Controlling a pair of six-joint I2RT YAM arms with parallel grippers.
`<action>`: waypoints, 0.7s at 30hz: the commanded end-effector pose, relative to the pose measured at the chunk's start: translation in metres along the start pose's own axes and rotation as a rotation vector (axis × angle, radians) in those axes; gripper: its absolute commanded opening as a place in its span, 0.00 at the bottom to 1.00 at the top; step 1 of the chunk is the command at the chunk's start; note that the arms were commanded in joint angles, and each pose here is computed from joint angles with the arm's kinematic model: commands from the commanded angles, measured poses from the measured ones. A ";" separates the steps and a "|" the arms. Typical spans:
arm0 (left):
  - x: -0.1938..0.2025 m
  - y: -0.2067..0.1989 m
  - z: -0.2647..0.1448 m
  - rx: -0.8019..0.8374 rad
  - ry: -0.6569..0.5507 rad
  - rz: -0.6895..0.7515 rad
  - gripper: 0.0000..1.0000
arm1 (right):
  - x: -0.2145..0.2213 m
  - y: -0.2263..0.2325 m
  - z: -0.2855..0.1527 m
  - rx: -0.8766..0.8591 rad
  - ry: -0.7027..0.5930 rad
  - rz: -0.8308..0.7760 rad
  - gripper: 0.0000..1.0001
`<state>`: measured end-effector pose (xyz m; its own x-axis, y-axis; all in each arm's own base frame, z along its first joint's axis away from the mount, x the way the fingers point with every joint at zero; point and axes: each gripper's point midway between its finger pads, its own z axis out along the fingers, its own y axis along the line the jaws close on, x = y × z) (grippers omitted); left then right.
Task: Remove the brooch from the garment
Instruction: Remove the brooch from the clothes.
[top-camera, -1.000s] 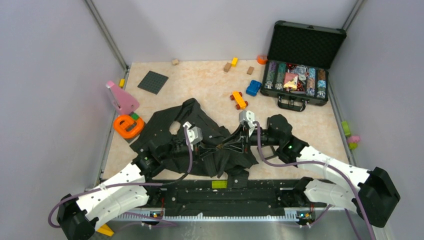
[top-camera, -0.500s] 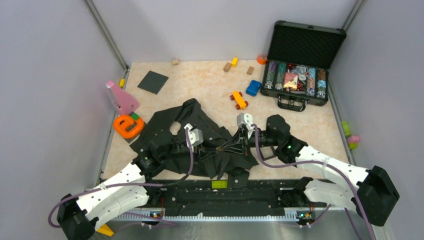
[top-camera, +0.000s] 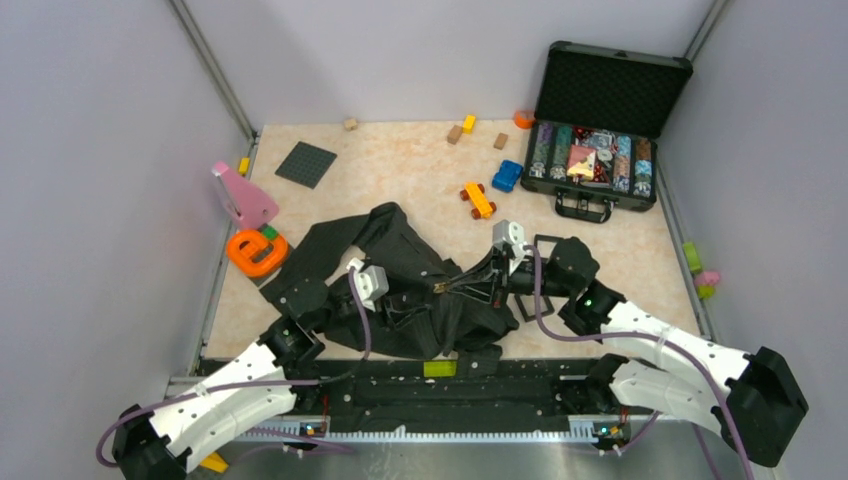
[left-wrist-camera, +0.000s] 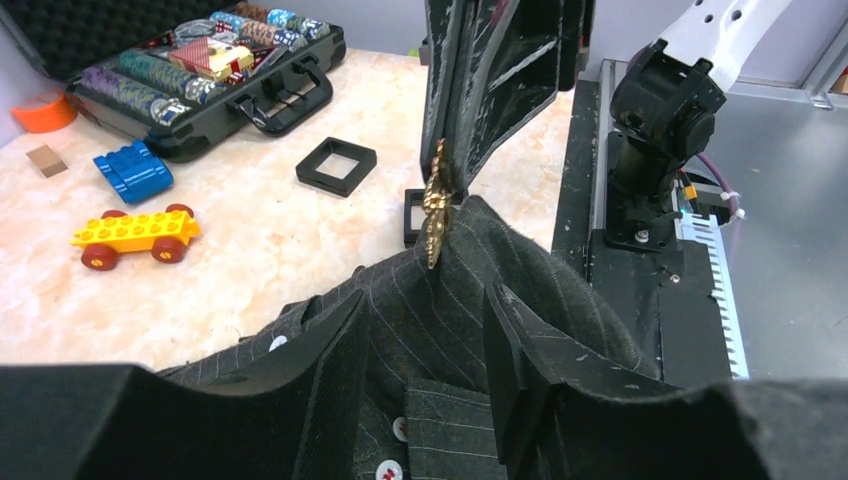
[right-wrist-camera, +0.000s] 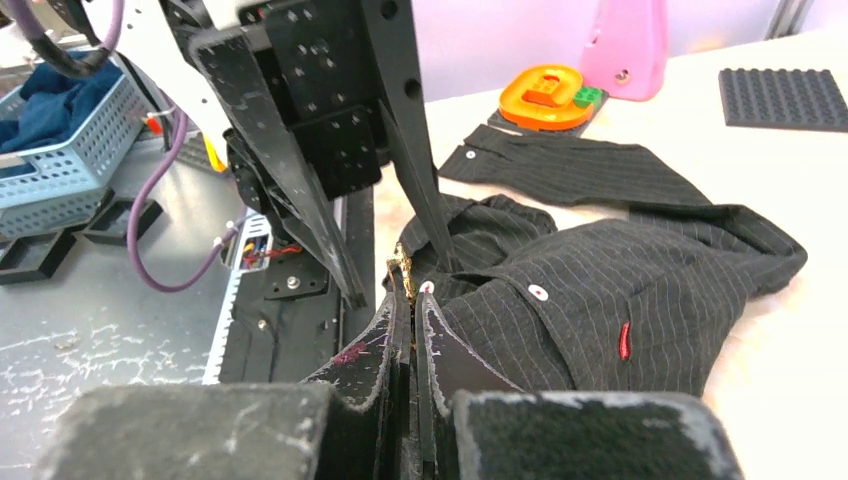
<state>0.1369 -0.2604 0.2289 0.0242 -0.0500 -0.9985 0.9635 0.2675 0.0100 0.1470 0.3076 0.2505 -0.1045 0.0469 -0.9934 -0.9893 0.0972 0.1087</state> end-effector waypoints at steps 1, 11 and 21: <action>-0.021 0.002 0.006 0.003 -0.073 0.021 0.48 | -0.033 0.012 0.003 -0.068 -0.105 -0.050 0.00; -0.030 -0.001 0.016 0.047 -0.137 0.024 0.48 | -0.035 0.013 0.003 -0.076 -0.125 -0.038 0.00; -0.035 -0.005 0.015 0.067 -0.148 0.041 0.32 | -0.032 0.014 0.004 -0.086 -0.119 -0.029 0.00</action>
<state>0.1418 -0.2751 0.2455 0.0446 -0.1280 -0.9908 0.9729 0.2309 0.0139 0.1405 0.3113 0.2694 -0.1142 0.1166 -0.9866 -0.9917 0.0462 0.1202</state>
